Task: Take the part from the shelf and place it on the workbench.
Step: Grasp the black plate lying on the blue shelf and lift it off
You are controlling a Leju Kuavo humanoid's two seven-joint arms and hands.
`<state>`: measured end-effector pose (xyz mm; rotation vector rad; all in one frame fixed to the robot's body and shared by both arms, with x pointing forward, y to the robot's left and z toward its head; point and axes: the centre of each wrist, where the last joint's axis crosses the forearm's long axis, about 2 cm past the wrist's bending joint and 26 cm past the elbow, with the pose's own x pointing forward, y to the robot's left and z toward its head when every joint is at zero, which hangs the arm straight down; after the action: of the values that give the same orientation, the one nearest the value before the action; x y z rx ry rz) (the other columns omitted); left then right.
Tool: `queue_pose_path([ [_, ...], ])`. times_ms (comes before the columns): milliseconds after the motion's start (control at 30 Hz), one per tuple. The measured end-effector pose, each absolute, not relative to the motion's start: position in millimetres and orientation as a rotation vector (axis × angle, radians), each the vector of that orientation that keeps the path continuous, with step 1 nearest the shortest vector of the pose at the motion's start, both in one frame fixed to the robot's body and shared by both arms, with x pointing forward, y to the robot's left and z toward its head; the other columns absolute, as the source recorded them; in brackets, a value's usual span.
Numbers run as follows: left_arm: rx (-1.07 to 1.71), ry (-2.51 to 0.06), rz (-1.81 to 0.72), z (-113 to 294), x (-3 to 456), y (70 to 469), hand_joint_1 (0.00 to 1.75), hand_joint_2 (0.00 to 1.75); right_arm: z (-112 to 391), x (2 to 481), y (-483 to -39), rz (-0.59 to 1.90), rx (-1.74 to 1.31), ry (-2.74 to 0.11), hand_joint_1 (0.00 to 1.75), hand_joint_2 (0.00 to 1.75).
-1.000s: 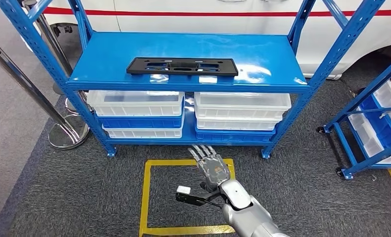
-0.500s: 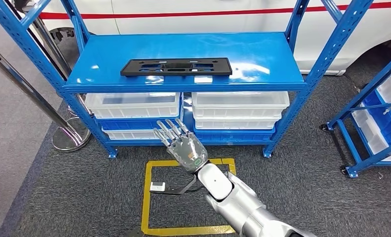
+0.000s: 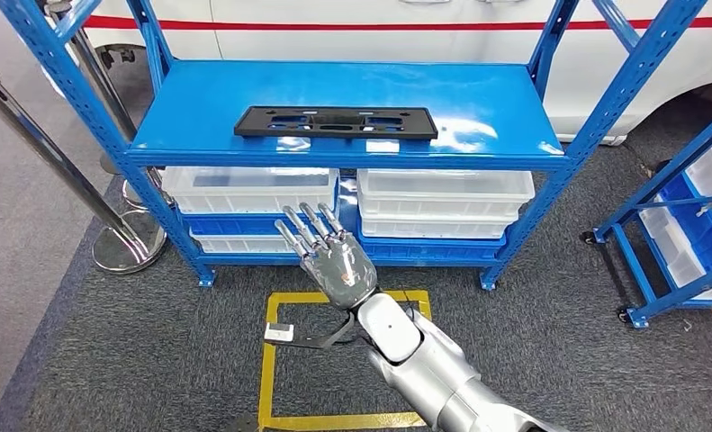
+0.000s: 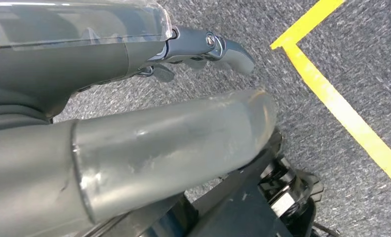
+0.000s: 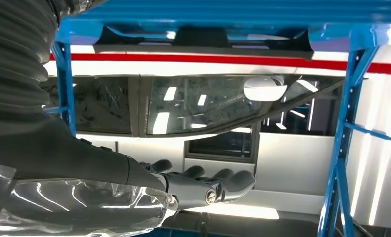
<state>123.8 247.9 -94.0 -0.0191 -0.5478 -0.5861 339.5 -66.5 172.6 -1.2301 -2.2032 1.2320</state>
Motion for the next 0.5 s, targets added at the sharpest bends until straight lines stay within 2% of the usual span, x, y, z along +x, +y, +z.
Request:
queue_pose_path([
  [500, -0.021, -0.551, -0.589, -93.5, 125.3, 246.7, 0.00, 0.00, 171.5, 341.1, -70.9, 1.214, -1.228, -2.188, 0.00, 1.75],
])
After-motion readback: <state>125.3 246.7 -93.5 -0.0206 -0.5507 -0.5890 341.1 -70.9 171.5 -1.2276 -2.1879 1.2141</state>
